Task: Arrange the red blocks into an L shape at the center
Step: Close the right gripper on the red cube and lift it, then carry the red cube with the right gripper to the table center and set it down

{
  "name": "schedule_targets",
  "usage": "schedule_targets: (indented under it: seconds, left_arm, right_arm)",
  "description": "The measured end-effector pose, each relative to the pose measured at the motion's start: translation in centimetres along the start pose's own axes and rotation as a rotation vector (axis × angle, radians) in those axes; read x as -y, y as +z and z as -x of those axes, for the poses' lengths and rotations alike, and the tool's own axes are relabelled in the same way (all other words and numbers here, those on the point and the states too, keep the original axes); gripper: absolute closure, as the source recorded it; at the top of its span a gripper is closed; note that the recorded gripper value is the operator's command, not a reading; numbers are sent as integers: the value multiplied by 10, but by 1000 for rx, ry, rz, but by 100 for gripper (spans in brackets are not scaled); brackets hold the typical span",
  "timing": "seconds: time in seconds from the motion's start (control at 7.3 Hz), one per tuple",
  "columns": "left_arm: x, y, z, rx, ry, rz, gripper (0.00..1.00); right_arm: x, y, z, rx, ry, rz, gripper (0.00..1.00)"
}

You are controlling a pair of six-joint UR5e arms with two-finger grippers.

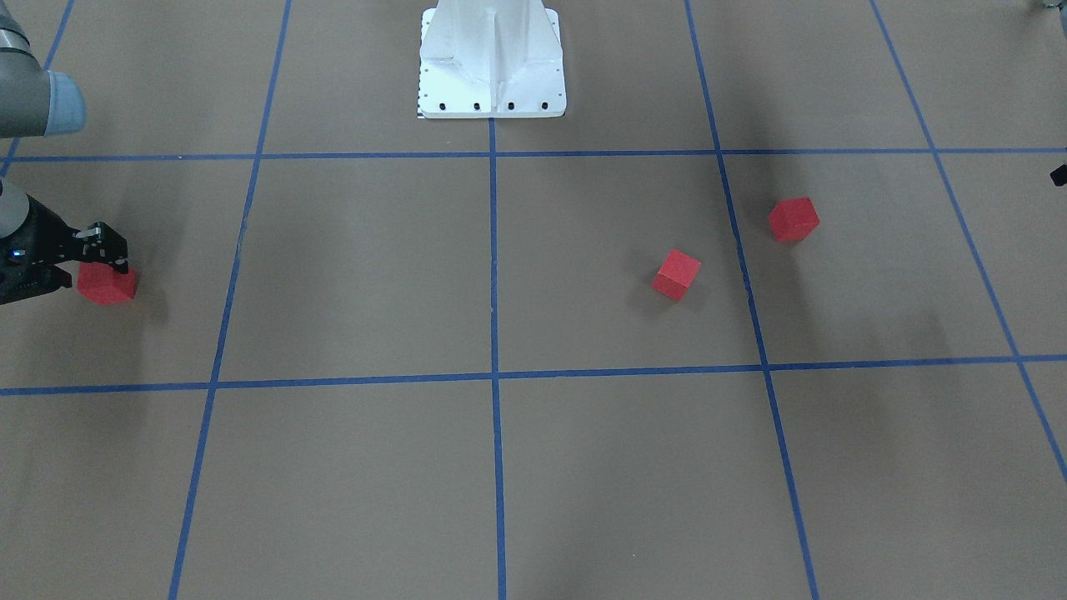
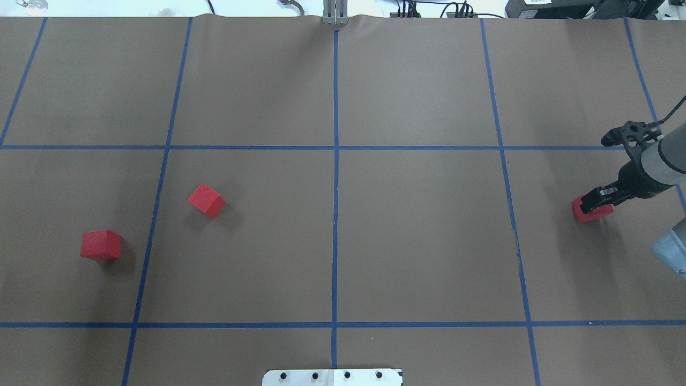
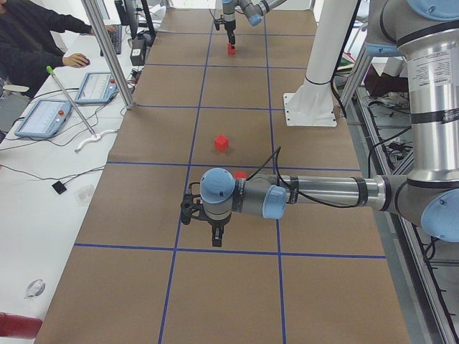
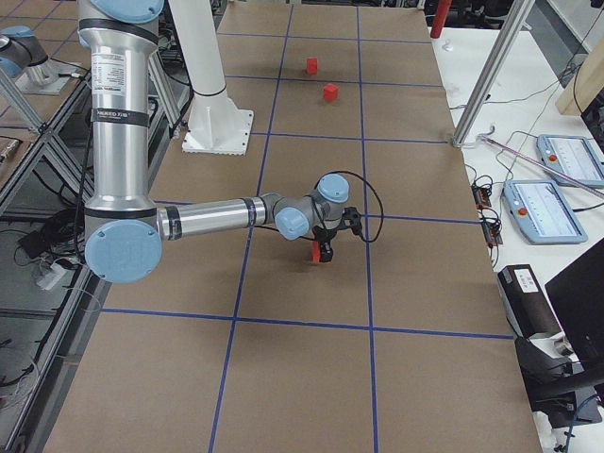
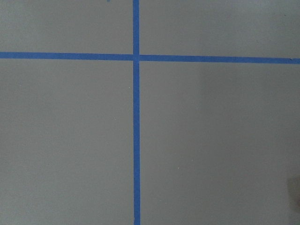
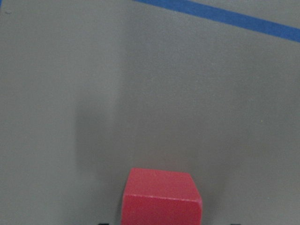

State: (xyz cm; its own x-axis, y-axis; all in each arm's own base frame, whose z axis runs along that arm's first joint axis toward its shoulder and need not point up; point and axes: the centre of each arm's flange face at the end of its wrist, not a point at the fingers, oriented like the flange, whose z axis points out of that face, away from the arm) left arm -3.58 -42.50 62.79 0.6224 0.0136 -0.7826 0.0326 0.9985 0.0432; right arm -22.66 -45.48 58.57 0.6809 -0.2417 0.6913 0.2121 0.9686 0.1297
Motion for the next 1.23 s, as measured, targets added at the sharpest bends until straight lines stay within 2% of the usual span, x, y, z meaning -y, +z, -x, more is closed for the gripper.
schedule_targets:
  seconds: [0.14, 0.27, 0.41, 0.68, 0.96, 1.23]
  left_arm:
    - [0, 0, 0, 0, 0, 0, 0]
    - [0, 0, 0, 0, 1, -1, 0]
    - [0, -1, -1, 0, 3, -2, 0]
    - [1, -4, -4, -1, 9, -8, 0]
    - [1, -7, -9, -3, 18, -15, 0]
    - [2, -8, -11, -4, 21, -16, 0]
  right_arm:
    - [2, -1, 2, 6, -2, 0, 100]
    - [2, -10, 10, 39, -5, -2, 100]
    - [3, -31, 24, 90, -1, -8, 100]
    - [22, -67, 74, 156, 60, -42, 100]
    - [43, -73, 171, 205, 149, -56, 100]
    - [43, -68, 299, 240, 248, -67, 100]
